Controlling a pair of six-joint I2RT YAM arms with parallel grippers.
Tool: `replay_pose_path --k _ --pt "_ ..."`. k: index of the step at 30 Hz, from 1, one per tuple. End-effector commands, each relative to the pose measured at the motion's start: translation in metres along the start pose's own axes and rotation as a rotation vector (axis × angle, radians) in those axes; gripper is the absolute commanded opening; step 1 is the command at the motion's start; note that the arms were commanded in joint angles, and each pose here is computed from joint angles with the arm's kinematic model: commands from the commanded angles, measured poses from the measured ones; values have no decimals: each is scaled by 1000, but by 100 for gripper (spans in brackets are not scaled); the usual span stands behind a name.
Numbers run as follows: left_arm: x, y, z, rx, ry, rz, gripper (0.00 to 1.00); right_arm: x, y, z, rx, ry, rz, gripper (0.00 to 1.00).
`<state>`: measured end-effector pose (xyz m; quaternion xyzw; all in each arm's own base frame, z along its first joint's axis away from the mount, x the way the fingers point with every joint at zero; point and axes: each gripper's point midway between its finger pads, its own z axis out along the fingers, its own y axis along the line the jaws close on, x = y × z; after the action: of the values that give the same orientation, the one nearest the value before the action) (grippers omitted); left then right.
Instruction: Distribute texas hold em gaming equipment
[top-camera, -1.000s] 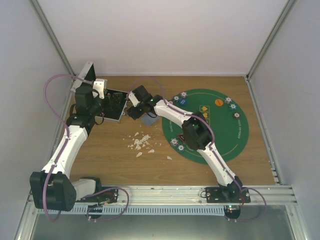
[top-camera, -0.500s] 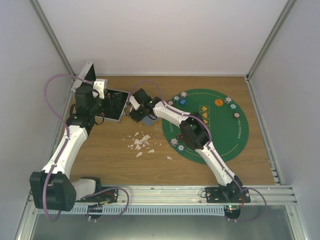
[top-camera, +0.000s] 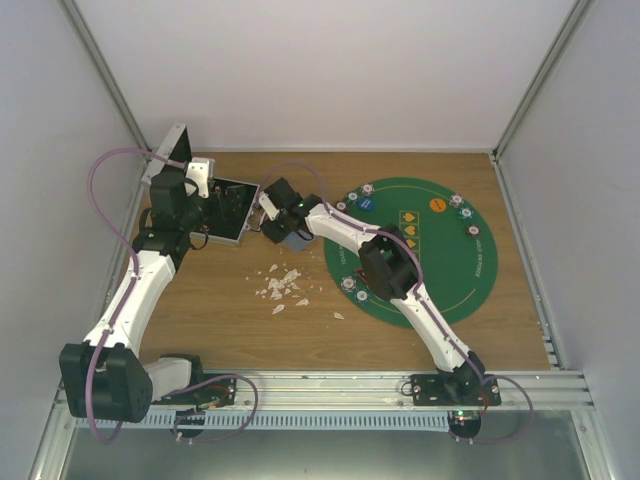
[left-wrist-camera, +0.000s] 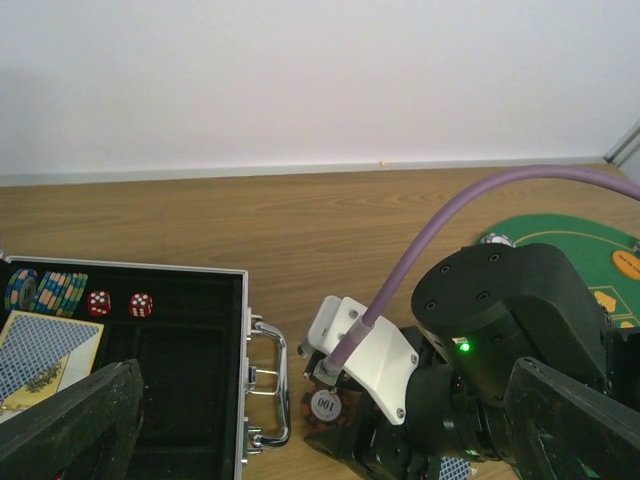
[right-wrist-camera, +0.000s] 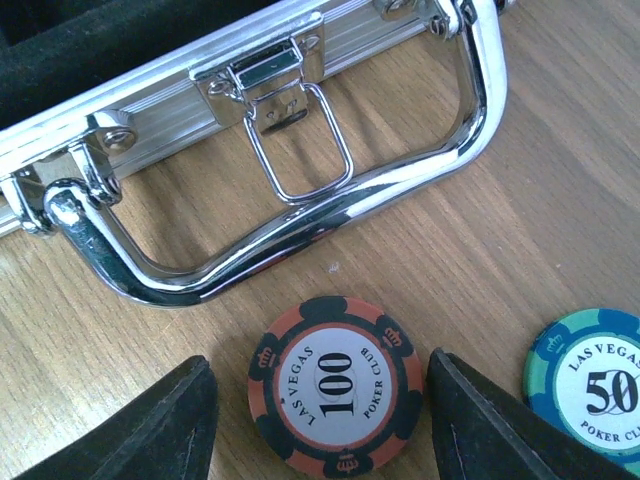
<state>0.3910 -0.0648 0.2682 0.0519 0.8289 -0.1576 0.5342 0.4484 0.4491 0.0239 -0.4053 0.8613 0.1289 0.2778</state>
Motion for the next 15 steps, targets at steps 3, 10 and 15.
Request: replay_pose_path --k 3,10,15 --pt "-12 -2 -2 16 -52 6 99 58 -2 28 41 159 2 52" --pt "-12 -2 -2 16 -55 7 99 63 -1 29 43 168 39 42" --pt "-12 -1 -2 12 -54 8 99 44 -6 16 64 108 55 36"
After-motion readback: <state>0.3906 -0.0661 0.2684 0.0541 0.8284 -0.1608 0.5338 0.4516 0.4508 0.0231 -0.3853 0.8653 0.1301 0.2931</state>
